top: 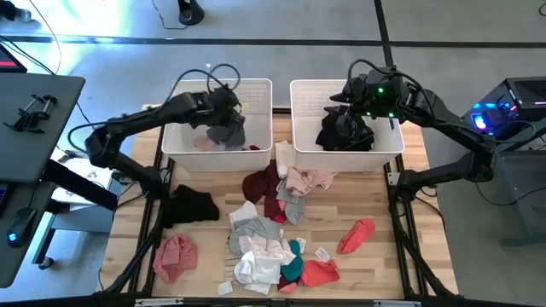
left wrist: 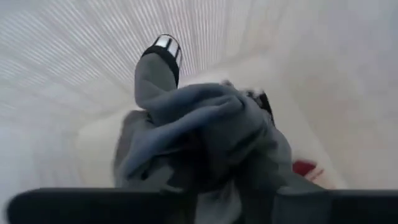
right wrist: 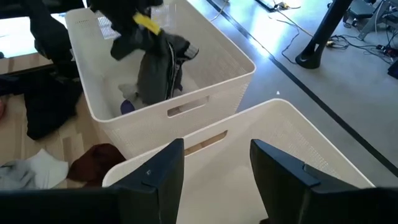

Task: Sort clothes
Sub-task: Put the dark gray underwear into the left white laundry bin, then put the black underwear into the right white laundry bin

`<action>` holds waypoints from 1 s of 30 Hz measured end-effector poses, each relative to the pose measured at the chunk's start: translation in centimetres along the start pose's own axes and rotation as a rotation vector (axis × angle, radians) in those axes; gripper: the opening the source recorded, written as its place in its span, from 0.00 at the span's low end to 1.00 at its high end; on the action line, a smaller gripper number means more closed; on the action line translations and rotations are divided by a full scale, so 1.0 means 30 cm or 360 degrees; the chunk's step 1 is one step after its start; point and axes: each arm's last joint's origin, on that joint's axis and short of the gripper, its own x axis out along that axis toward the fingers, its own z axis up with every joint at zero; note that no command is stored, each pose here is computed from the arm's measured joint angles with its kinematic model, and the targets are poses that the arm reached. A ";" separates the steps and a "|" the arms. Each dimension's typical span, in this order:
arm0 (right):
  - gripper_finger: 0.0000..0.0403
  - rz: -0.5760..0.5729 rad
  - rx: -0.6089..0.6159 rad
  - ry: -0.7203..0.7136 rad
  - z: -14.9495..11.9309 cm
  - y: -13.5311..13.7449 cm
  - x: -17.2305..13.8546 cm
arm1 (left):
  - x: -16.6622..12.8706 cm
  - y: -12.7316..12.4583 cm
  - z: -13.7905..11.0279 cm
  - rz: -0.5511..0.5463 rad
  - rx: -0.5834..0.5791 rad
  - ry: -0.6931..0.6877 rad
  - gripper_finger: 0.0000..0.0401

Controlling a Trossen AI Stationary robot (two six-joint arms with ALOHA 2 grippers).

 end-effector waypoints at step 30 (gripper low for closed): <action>0.43 0.0004 0.0076 0.0060 -0.012 0.001 0.000 | -0.336 -0.113 -0.260 -0.0573 0.0581 0.0121 0.39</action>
